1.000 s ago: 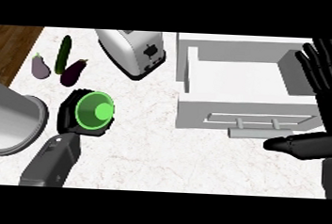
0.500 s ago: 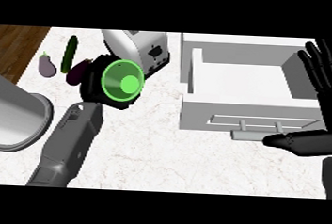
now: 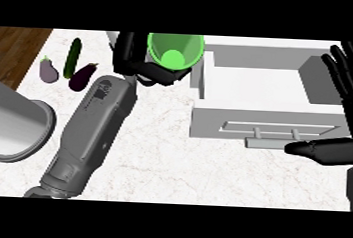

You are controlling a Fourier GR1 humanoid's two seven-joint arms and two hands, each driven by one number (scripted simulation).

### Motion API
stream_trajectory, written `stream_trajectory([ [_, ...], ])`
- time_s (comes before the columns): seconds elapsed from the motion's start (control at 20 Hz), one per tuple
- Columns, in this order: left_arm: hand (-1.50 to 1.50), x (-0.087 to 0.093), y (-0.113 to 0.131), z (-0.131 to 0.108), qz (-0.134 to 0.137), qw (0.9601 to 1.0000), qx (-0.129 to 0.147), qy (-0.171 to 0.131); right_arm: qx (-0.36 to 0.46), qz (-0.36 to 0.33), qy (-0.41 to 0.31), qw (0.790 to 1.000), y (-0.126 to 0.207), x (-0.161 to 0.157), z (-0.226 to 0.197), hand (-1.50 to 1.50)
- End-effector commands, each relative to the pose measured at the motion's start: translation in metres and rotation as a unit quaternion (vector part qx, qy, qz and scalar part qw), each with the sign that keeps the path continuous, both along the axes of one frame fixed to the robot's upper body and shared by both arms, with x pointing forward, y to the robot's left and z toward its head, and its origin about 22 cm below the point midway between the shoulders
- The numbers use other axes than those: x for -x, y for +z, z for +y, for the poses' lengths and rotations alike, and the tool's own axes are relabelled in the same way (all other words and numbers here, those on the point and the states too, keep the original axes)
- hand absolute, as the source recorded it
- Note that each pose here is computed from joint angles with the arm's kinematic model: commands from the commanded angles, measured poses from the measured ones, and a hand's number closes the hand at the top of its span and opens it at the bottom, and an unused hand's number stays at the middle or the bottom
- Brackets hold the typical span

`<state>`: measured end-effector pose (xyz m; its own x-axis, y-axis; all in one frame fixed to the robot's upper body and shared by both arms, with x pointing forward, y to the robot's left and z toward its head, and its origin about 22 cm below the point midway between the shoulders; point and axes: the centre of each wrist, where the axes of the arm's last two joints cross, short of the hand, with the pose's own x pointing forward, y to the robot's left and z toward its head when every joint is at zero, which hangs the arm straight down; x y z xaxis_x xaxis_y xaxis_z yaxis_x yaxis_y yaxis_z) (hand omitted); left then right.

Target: Pick up the cup, place it into the drawer and close the drawer

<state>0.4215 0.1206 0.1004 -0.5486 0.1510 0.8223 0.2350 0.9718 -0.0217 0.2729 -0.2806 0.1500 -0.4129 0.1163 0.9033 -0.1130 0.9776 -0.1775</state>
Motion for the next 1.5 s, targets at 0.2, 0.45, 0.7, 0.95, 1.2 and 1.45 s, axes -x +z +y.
stream_trajectory([
  [0.2,1.50,-0.009,0.087,-0.071,0.034,0.9984,-0.043,0.014,-0.005,-0.008,0.002,1.000,-0.009,-0.007,0.001,-1.50],
  [0.45,1.50,-0.020,0.065,-0.080,0.104,0.9900,-0.085,0.044,-0.004,-0.011,0.021,1.000,-0.017,-0.008,0.021,-1.50],
  [0.7,1.50,-0.023,0.053,-0.086,0.133,0.9800,-0.134,0.062,0.001,-0.016,0.030,0.999,-0.009,-0.007,0.018,-1.50],
  [0.95,1.50,-0.023,0.036,-0.084,0.184,0.9649,-0.184,0.033,0.001,-0.029,0.051,0.998,0.013,-0.019,0.017,-1.50],
  [1.2,1.50,-0.022,0.025,-0.082,0.195,0.9558,-0.220,0.012,0.006,-0.033,0.076,0.997,0.013,-0.020,0.037,-1.50],
  [1.45,-1.50,-0.017,0.019,-0.083,0.180,0.9656,-0.187,0.010,-0.005,-0.042,0.098,0.994,0.016,-0.031,0.043,-1.50],
])
